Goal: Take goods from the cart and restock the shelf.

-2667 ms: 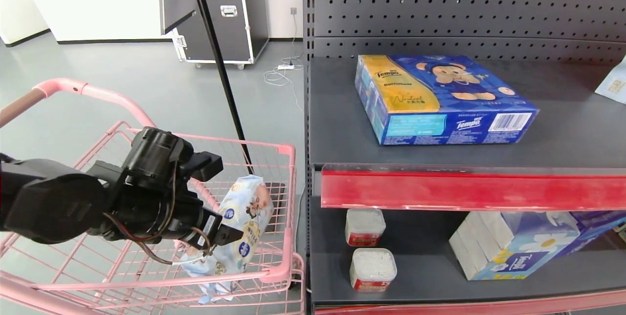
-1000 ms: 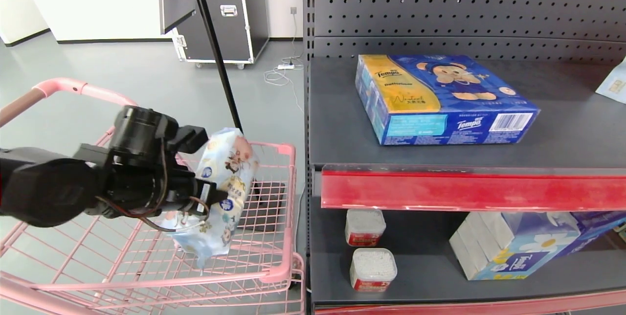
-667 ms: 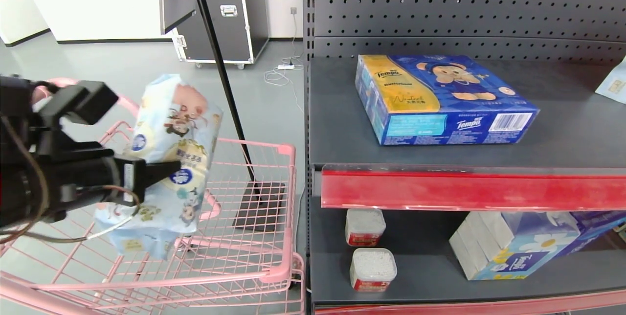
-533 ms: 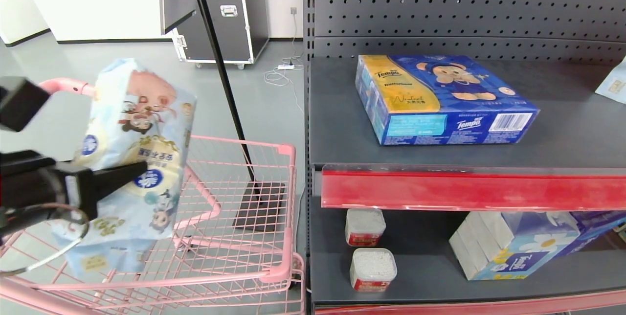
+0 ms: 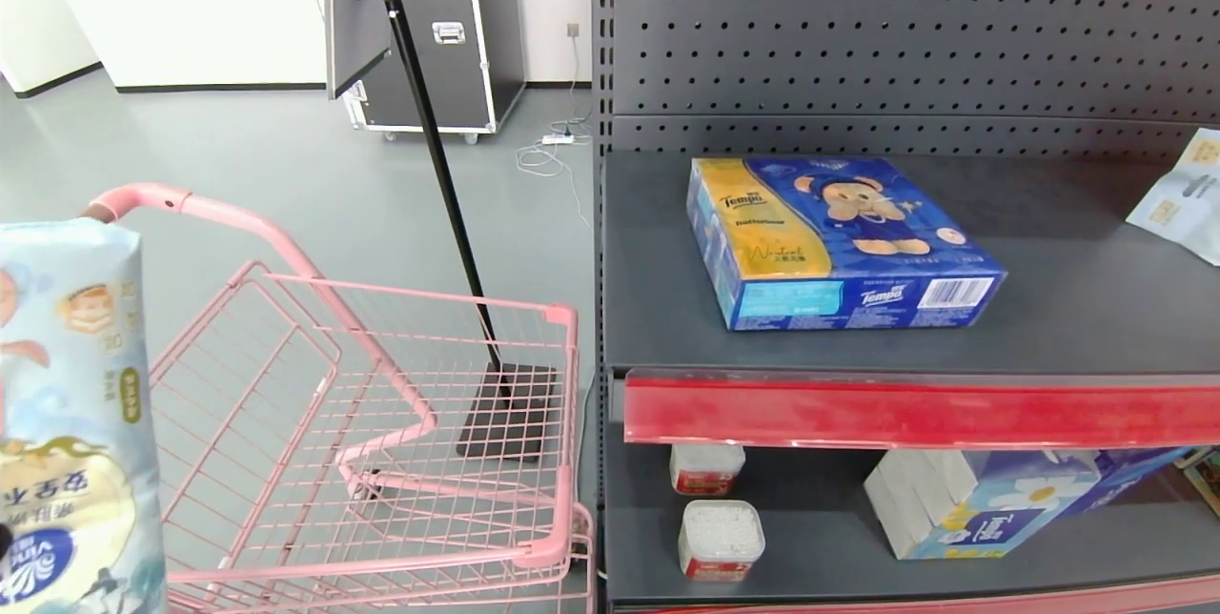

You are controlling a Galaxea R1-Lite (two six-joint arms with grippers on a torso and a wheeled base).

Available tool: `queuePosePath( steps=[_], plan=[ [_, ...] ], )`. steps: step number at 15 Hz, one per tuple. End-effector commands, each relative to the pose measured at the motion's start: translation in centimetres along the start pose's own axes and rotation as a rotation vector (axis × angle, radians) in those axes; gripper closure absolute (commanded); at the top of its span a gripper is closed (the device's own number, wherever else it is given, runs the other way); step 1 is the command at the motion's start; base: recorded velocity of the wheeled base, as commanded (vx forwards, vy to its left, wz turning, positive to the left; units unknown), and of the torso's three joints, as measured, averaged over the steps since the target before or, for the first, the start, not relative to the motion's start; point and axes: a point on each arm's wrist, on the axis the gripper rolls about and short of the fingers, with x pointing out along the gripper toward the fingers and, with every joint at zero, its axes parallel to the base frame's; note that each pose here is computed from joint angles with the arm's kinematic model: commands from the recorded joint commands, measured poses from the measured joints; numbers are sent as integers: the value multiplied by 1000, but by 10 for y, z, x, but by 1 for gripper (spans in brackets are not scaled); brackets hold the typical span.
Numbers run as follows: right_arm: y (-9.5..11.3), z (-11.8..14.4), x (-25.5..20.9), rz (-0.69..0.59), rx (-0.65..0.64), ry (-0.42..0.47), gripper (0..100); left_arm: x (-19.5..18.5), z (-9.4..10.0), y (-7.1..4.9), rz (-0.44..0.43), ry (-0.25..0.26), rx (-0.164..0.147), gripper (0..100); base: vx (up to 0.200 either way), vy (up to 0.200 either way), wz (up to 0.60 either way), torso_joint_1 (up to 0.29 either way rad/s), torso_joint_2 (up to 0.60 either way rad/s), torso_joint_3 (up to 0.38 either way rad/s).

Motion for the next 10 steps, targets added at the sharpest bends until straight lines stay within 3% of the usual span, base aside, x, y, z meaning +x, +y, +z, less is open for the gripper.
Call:
queuePosePath(
  steps=[1, 5, 10],
  plan=[
    [0, 0, 0, 0, 0, -1, 0, -23, -8, -1, -1, -105, 4, 100, 0, 0, 0, 163, -525, -359],
    [0, 0, 0, 0, 0, -1, 0, -24, -3, -1, -31, -123, 8, 100, 0, 0, 0, 178, -540, -370],
    [0, 0, 0, 0, 0, -1, 0, -22, -2, -1, -29, -109, 13, 100, 0, 0, 0, 218, -586, -369]
  ],
)
